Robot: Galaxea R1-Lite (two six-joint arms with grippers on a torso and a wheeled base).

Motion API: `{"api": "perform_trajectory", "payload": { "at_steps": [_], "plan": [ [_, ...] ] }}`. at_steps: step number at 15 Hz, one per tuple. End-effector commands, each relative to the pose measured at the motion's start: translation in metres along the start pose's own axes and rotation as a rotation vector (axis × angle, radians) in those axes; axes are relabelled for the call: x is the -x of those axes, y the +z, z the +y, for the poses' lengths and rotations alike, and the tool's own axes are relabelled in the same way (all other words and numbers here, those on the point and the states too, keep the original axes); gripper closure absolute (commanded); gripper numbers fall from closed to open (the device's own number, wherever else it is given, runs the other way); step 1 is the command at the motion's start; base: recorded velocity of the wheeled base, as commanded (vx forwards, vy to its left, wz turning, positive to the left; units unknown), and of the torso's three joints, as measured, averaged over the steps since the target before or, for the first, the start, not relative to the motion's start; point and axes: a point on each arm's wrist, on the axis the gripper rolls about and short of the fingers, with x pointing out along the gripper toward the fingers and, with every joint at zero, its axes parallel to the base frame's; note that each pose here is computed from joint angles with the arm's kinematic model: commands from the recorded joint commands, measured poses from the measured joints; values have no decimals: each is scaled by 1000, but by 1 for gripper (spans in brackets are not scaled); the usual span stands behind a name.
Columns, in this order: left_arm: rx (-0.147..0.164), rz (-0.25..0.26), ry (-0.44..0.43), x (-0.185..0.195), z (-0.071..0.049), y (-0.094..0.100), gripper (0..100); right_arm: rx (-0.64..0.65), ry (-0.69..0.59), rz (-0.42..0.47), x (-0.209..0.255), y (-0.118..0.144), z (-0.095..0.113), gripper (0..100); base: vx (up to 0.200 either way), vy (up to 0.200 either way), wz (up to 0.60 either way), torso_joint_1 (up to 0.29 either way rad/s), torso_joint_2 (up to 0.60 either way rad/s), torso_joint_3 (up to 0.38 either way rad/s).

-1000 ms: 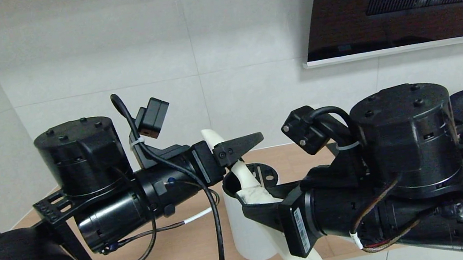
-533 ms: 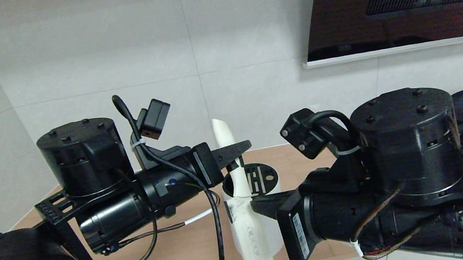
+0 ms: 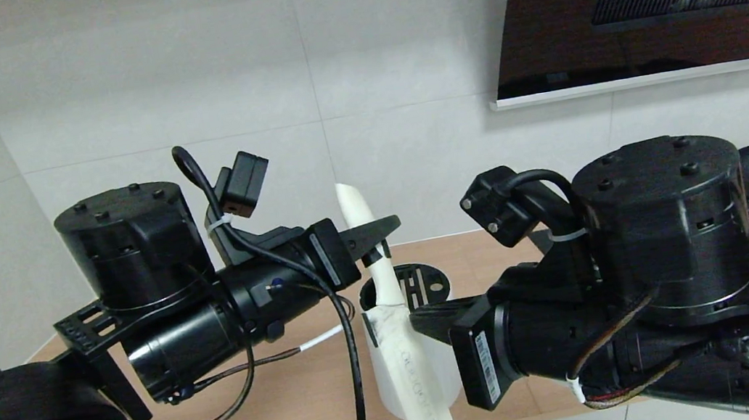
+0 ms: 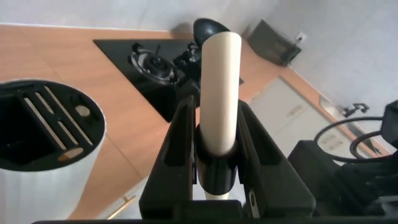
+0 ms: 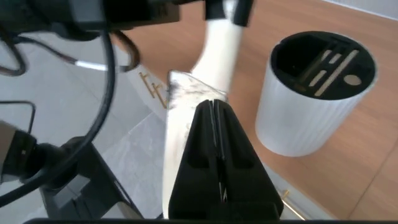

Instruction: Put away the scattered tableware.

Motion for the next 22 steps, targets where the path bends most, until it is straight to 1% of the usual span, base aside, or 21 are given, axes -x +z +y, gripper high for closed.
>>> {"api": "perform_trajectory", "payload": {
  "at_steps": [1, 2, 4, 5, 6, 8, 9, 10, 11, 12, 13, 15, 16, 17, 18, 19, 20, 21, 22],
  "plan": [
    [-7, -27, -3, -1, -4, 6, 100, -5, -9, -13, 2, 3, -3, 0, 0, 0, 0, 0, 0, 0],
    [-8, -45, 13, -2, -5, 11, 100, -10, -19, -28, 6, 7, -6, 0, 0, 0, 0, 0, 0, 0],
    [-10, -102, 102, -7, -7, 30, 100, -26, -64, -82, 20, 20, -21, 0, 0, 0, 0, 0, 0, 0],
    [-22, -127, 137, -9, -8, 39, 100, -34, -85, -101, 25, 24, -28, 0, 0, 0, 0, 0, 0, 0],
    [-64, -171, 199, -16, -10, 54, 100, -45, -127, -140, 37, 31, -41, 0, 0, 0, 0, 0, 0, 0],
    [-127, -226, 282, -26, -11, 68, 100, -57, -172, -183, 50, 40, -54, 0, 0, 0, 0, 0, 0, 0],
    [-184, -265, 364, -36, -10, 74, 100, -67, -206, -208, 58, 45, -63, 0, 0, 0, 0, 0, 0, 0],
    [-202, -274, 391, -38, -9, 75, 100, -68, -211, -214, 60, 46, -65, 0, 0, 0, 0, 0, 0, 0],
    [-262, -298, 458, -45, -10, 76, 100, -71, -222, -220, 61, 48, -68, 0, 0, 0, 0, 0, 0, 0],
    [-291, -316, 510, -49, -12, 74, 100, -71, -224, -214, 59, 47, -69, 0, 0, 0, 0, 0, 0, 0],
    [-316, -329, 546, -51, -15, 72, 100, -72, -229, -209, 57, 46, -70, 0, 0, 0, 0, 0, 0, 0],
    [-363, -336, 617, -61, -21, 61, 100, -75, -248, -198, 51, 44, -76, 0, 0, 0, 0, 0, 0, 0],
    [-388, -326, 648, -68, -22, 52, 100, -76, -251, -195, 51, 44, -76, 0, 0, 0, 0, 0, 0, 0],
    [-404, -323, 675, -73, -20, 47, 100, -76, -251, -195, 51, 44, -76, 0, 0, 0, 0, 0, 0, 0],
    [-413, -322, 684, -76, -18, 44, 100, -76, -251, -195, 51, 44, -76, 0, 0, 0, 0, 0, 0, 0],
    [-422, -339, 682, -87, -11, 37, 100, -76, -252, -191, 49, 43, -77, 0, 0, 0, 0, 0, 0, 0],
    [-440, -358, 681, -92, -8, 35, 100, -76, -252, -188, 49, 42, -77, 0, 0, 0, 0, 0, 0, 0],
    [-468, -398, 700, -98, -3, 34, 100, -76, -255, -182, 47, 41, -78, 0, 0, 0, 0, 0, 0, 0],
    [-489, -425, 717, -102, 2, 33, 100, -76, -255, -182, 46, 41, -78, 0, 0, 0, 0, 0, 0, 0]
  ]
}}
